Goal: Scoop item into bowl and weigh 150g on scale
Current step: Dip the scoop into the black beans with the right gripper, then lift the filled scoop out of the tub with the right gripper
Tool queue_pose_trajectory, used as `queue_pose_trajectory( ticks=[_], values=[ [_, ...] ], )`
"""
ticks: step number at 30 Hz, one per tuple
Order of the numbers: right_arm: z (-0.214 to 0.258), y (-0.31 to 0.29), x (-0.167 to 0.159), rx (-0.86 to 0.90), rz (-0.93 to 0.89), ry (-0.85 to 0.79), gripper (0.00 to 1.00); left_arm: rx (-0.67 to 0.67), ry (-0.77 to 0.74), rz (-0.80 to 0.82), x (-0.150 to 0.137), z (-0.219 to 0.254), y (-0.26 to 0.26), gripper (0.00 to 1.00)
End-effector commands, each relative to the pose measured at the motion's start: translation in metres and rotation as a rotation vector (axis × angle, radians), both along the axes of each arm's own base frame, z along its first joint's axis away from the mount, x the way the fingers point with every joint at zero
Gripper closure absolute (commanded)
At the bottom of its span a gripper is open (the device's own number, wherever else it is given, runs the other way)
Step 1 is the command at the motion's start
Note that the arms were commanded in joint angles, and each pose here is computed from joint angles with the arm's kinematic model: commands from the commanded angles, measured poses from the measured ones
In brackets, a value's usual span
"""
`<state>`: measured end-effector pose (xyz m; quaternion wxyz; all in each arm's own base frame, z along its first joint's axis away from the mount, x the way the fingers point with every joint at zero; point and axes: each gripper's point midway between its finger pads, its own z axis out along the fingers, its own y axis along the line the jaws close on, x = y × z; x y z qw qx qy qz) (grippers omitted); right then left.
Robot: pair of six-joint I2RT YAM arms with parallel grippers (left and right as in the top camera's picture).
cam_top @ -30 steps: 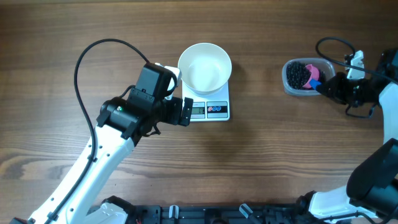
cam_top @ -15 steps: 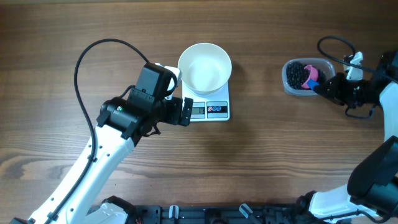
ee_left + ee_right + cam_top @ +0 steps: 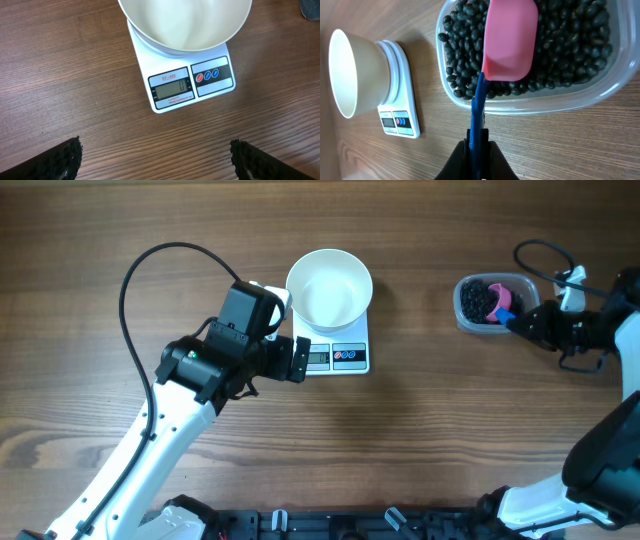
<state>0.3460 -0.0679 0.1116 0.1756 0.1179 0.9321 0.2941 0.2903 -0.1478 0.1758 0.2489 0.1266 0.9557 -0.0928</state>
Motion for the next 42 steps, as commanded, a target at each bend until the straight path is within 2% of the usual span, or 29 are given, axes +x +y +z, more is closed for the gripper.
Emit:
queue_pose_trajectory(
  ticks=[1,15,18,24,31,34,42],
  values=[
    [0.005,0.005,0.002,0.098,0.009,-0.049,0.96,-0.001,0.004,0.011,0.001,-0.001,0.001,0.00],
    [0.002,-0.001,-0.001,0.186,-0.058,-0.014,0.96,-0.001,0.004,0.011,0.001,-0.001,0.001,0.00],
    [0.013,-0.005,0.004,0.251,-0.093,-0.057,0.96,-0.001,0.003,0.011,0.001,-0.001,0.001,0.00],
    [0.012,-0.019,-0.001,0.264,-0.151,-0.041,0.96,-0.001,0.003,0.011,0.001,-0.001,0.001,0.00],
    [0.025,-0.041,-0.013,0.366,-0.248,-0.064,0.96,-0.001,0.004,0.011,0.001,-0.001,0.001,0.00],
    [0.039,-0.040,-0.014,0.435,-0.237,-0.130,0.96,-0.001,0.004,0.011,0.001,-0.001,0.001,0.00],
    [0.049,-0.044,-0.015,0.489,-0.262,-0.162,0.96,-0.001,0.004,0.011,0.001,-0.001,0.001,0.00]
  ],
)
